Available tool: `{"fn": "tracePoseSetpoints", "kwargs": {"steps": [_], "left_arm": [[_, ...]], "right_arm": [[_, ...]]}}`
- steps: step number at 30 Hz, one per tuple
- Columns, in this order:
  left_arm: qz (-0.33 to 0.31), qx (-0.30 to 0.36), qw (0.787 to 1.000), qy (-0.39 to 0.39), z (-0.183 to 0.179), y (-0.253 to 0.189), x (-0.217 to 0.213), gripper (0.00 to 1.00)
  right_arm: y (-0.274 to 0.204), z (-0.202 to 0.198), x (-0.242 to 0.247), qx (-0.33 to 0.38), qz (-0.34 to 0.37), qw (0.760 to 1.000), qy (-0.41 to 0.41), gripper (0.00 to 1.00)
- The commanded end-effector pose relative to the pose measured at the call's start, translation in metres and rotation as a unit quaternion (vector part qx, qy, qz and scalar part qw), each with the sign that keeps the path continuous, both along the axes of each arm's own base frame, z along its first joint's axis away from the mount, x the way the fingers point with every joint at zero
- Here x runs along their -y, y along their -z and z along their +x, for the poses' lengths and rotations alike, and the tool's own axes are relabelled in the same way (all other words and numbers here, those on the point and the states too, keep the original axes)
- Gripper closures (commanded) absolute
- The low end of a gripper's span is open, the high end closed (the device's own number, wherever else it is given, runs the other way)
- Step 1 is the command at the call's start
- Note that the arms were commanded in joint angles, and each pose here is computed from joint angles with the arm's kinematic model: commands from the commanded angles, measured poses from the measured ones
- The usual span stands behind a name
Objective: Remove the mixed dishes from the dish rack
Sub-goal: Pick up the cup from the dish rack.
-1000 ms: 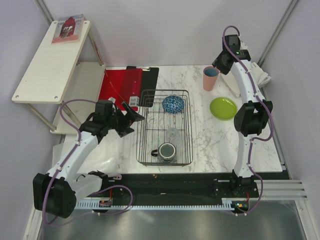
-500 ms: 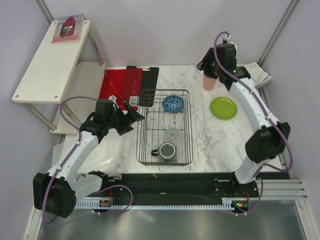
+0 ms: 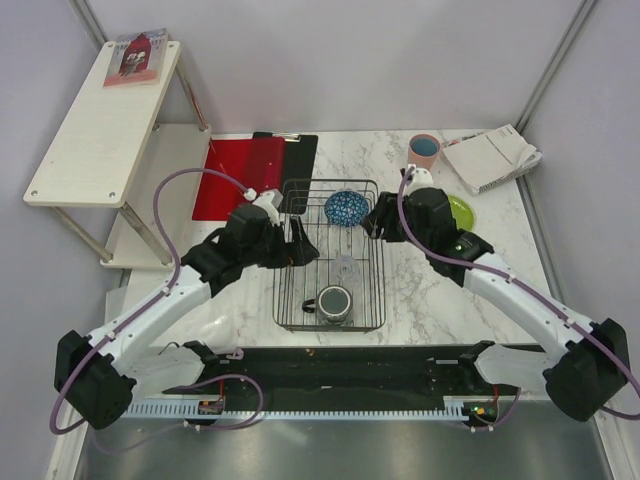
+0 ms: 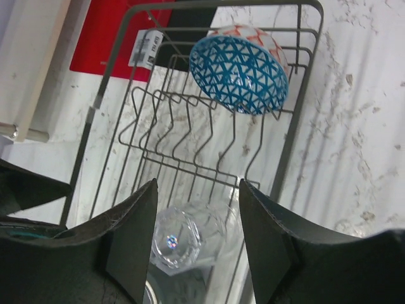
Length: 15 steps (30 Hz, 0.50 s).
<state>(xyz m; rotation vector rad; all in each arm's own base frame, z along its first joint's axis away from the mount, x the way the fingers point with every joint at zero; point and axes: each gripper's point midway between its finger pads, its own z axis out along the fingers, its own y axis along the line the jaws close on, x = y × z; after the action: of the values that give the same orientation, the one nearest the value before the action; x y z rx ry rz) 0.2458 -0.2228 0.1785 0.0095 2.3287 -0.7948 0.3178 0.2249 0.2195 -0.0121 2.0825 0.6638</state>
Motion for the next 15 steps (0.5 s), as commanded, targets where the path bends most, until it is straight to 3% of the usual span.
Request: {"fn": "tracePoseSetpoints", "kwargs": {"steps": [1, 9, 15], "left_arm": [[0.044, 0.093, 0.993, 0.052, 0.005, -0.026, 0.008, 0.05], [0.144, 0.101, 0.972, 0.156, -0.053, -0.002, 0.046, 0.02], [0.18, 0.078, 0.966, 0.171, -0.062, 0.019, 0.069, 0.01]], "right_arm": [[-0.013, -0.013, 0.014, 0.054, 0.011, 0.998, 0.009, 0.39], [0.018, -0.032, 0.02, 0.042, 0.018, 0.999, 0.001, 0.39], [0.016, -0.033, 0.022, 0.055, 0.009, 0.998, -0.004, 0.39]]}}
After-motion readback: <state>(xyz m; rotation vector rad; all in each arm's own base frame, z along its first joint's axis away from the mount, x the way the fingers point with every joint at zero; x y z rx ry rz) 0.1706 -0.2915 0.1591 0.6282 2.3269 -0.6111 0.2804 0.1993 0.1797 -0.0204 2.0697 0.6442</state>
